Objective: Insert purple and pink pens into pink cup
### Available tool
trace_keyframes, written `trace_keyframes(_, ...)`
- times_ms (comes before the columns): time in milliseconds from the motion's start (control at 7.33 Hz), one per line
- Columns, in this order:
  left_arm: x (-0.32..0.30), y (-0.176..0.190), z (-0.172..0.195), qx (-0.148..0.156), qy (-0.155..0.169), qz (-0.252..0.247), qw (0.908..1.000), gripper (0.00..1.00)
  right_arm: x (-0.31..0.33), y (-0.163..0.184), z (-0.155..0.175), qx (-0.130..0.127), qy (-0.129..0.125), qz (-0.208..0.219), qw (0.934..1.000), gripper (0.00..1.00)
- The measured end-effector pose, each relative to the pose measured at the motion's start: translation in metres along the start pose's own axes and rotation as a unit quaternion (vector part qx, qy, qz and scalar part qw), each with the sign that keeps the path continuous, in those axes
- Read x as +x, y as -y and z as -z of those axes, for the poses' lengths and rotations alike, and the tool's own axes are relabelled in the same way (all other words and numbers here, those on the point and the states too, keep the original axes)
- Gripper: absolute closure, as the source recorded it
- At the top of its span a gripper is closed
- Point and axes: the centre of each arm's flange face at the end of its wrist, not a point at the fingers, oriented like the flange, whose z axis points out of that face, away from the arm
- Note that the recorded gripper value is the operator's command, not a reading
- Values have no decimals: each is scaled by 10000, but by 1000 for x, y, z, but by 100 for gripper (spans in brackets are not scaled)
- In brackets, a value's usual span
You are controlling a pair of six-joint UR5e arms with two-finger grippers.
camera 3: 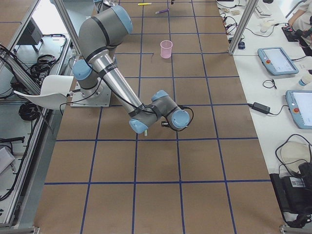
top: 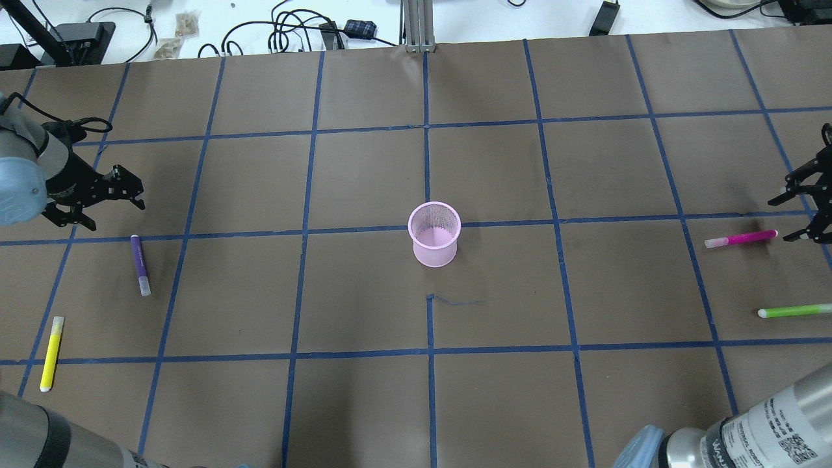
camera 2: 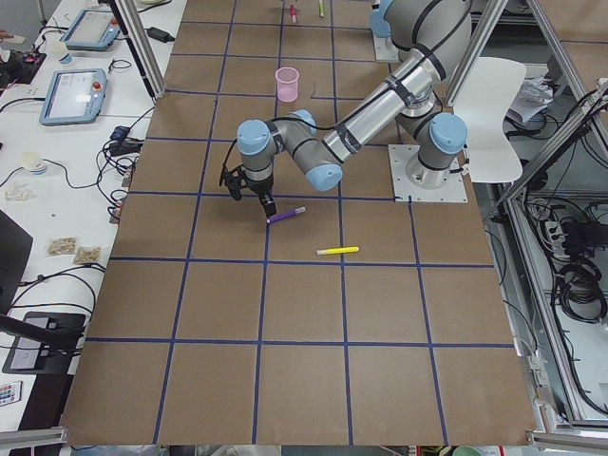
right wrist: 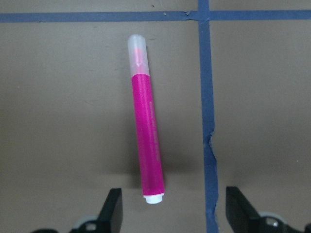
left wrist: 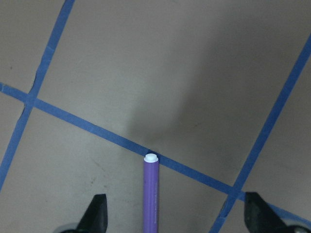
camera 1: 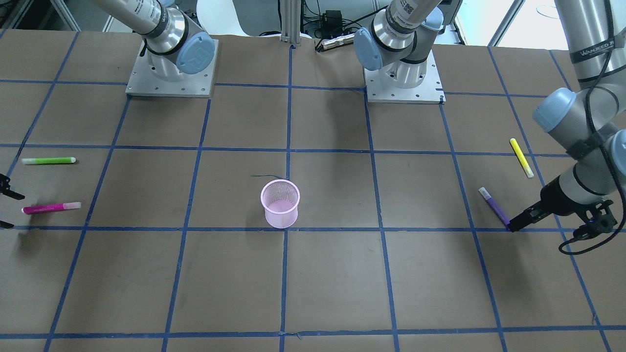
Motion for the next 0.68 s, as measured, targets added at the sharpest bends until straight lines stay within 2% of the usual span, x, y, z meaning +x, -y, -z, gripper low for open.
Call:
trace_keyframes(136, -5, 1, -14, -111, -9, 35, 9999, 2, -1, 0, -2, 23, 16, 52, 10000, 38)
trace_keyframes(273, -9, 2, -26, -225, -20, 73, 9997, 2, -3, 1, -6, 54, 44, 71, 10000, 38)
trace_keyframes(409, -12, 2, -37, -318, -34, 97, 9994, 9, -5, 2, -11, 98, 79, 70, 9999, 43)
trace_keyframes(545, -12, 3, -45, -385, -45, 111, 9992, 15, -7, 4, -15, 132, 107, 64, 9998, 53)
trace_keyframes(682, -12, 3, -51, -434, -49, 116, 9990, 23, -8, 4, -17, 141, 125, 60, 9998, 70)
